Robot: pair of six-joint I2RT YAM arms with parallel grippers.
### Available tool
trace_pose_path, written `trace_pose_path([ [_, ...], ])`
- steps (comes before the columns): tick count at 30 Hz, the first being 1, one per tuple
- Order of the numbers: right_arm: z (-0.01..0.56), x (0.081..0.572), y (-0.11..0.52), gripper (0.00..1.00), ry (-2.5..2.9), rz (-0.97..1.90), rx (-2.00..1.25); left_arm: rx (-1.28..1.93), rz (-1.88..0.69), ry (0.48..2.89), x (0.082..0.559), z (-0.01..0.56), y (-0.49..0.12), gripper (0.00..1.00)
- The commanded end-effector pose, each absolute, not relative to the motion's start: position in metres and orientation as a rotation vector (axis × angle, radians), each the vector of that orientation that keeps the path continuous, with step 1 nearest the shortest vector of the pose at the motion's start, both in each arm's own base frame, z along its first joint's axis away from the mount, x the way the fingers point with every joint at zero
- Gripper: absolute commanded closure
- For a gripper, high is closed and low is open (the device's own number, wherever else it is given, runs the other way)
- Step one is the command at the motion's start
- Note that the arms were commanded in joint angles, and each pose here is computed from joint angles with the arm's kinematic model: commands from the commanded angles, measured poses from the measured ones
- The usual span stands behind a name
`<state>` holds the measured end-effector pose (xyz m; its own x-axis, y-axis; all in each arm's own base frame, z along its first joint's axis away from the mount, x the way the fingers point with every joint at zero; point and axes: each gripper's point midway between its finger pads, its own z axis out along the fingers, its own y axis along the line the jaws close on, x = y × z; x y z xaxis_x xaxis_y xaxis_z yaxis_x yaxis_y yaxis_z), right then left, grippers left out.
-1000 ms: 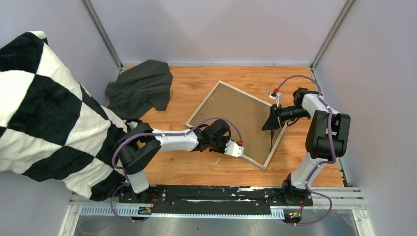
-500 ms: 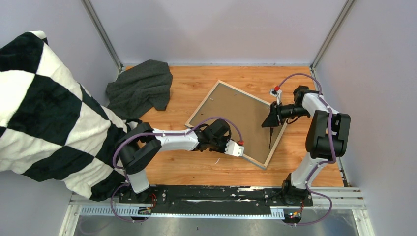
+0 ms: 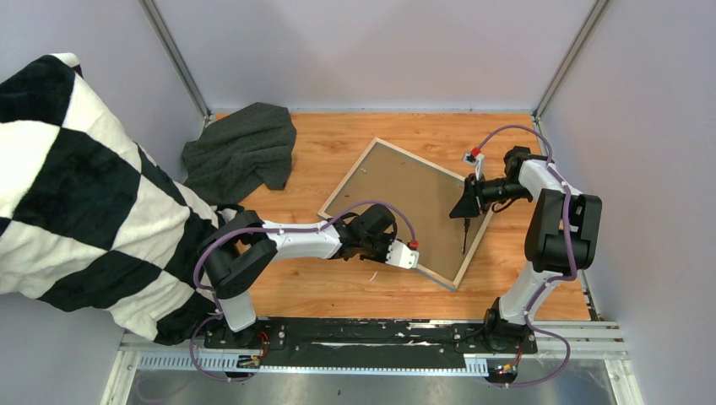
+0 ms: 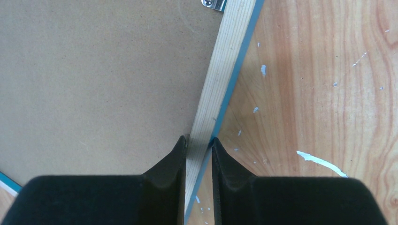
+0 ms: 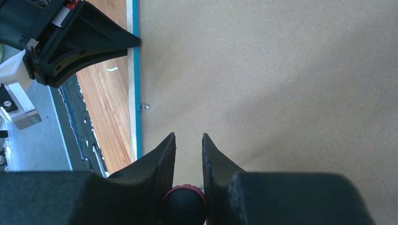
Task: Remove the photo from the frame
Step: Release the photo frame item from the photo frame.
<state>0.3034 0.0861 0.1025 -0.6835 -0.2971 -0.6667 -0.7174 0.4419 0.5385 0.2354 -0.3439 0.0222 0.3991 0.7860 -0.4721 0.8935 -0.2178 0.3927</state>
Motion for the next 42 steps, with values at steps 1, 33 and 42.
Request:
trace_pose_path([
  [1,0.103,0.303,0.080,1.00,2.222,1.125,-0.864,2.166,-0.238,1.598,0.213,-0.025,-0.308,1.00],
  [33,0.107,0.322,0.090,1.00,2.107,1.109,-0.842,2.169,-0.238,1.604,0.213,-0.027,-0.308,1.00],
  [42,0.124,0.328,0.092,1.00,2.027,1.050,-0.852,2.176,-0.242,1.608,0.212,-0.029,-0.308,1.00],
])
